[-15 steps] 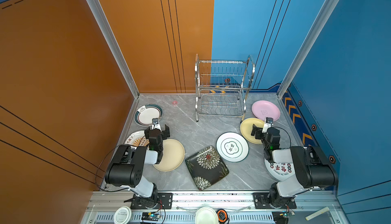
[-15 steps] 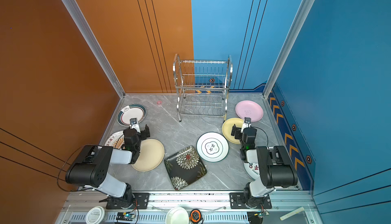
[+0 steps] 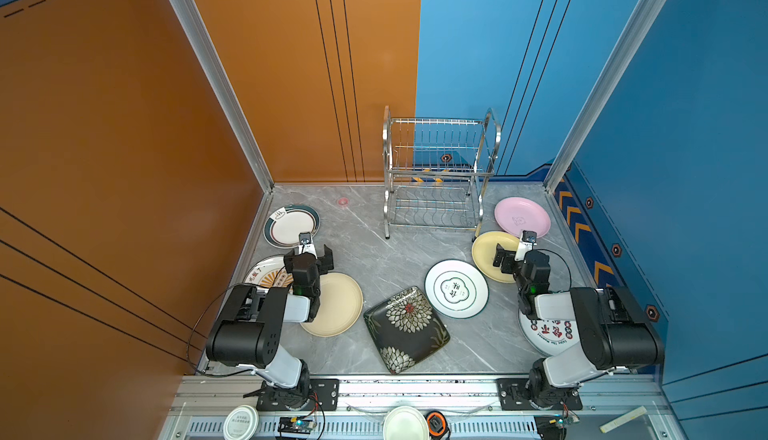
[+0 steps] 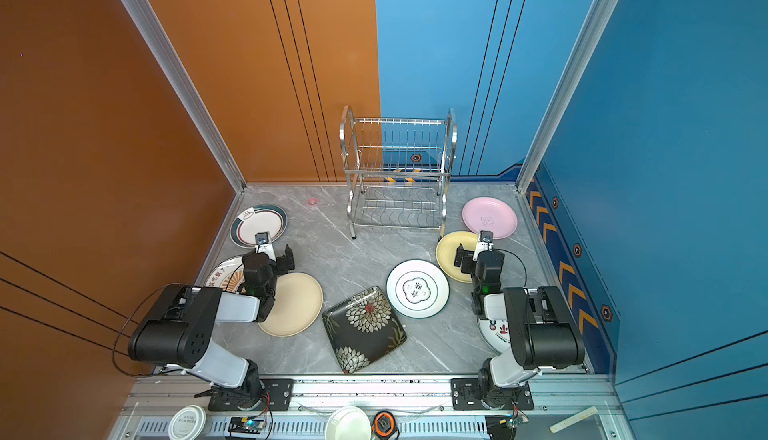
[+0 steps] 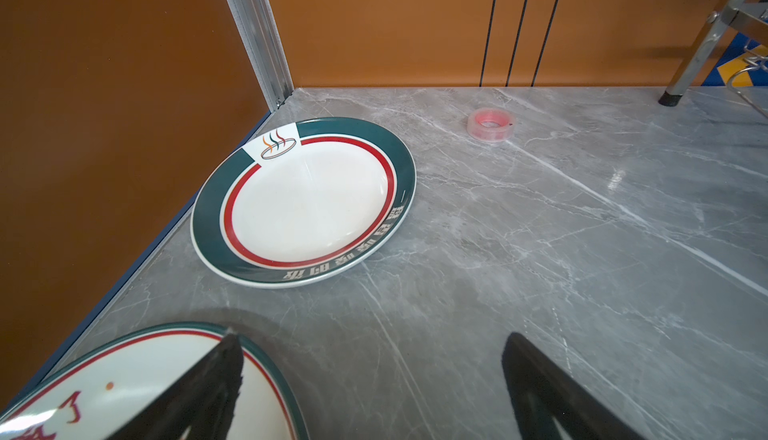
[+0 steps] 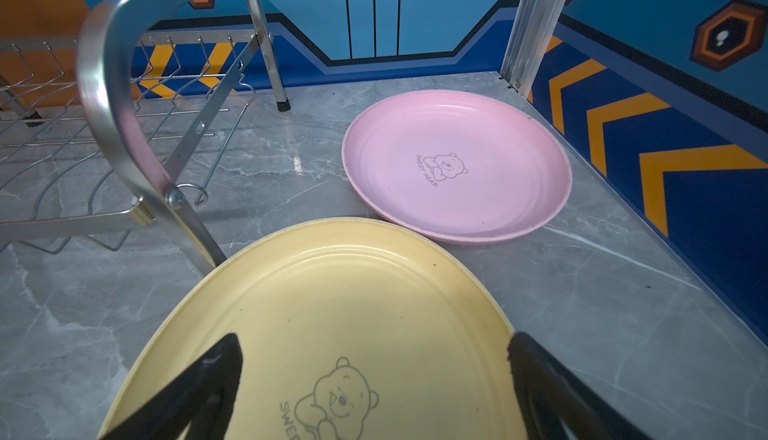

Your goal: Load the plates into the dish rack

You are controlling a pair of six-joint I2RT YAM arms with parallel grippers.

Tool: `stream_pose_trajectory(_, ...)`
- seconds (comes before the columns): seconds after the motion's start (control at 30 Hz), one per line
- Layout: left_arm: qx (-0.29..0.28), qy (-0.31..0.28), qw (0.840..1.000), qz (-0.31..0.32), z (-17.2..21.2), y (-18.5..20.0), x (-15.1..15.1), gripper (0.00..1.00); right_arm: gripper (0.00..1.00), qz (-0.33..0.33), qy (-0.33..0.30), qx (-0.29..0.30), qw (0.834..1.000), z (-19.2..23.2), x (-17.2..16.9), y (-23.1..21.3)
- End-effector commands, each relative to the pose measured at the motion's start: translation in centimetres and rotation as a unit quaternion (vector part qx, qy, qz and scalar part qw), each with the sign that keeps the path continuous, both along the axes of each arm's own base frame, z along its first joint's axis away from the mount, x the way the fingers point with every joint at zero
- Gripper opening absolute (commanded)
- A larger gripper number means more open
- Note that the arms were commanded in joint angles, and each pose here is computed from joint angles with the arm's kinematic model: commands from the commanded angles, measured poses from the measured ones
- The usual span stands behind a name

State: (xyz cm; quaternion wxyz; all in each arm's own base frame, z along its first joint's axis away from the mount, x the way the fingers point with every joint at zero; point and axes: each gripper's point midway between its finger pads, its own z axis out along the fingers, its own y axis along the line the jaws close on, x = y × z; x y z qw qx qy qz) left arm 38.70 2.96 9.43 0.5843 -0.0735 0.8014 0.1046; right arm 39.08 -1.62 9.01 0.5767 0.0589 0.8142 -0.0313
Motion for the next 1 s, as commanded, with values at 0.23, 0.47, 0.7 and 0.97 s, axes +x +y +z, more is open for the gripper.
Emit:
stream_pose_trajectory(0.23, 0.007, 0.005, 1.0, -0.003, -0.1, -0.1, 0.3, 0.98, 1.0, 0.006, 0.0, 0.0, 1.0, 0.2, 0.4, 0.1)
stream_pose_trajectory(0.47, 0.007, 0.005, 1.0, -0.003, 0.0, -0.1, 0.3, 0.98, 1.0, 0.005, 0.001, 0.0, 1.0, 0.2, 0.4, 0.1)
stream_pose_trajectory(0.7, 0.012, 0.0, 1.0, -0.021, 0.7, -0.8, 0.3, 0.98, 1.0, 0.017, -0.002, -0.002, 1.0, 1.2, 0.4, 0.6)
stream_pose_trajectory(0.97, 0.031, 0.041, 0.997, -0.056, 6.3, -3.6, 1.3, 0.98, 1.0, 0.021, 0.088, 0.032, 0.995, 4.8, 0.1, 2.1)
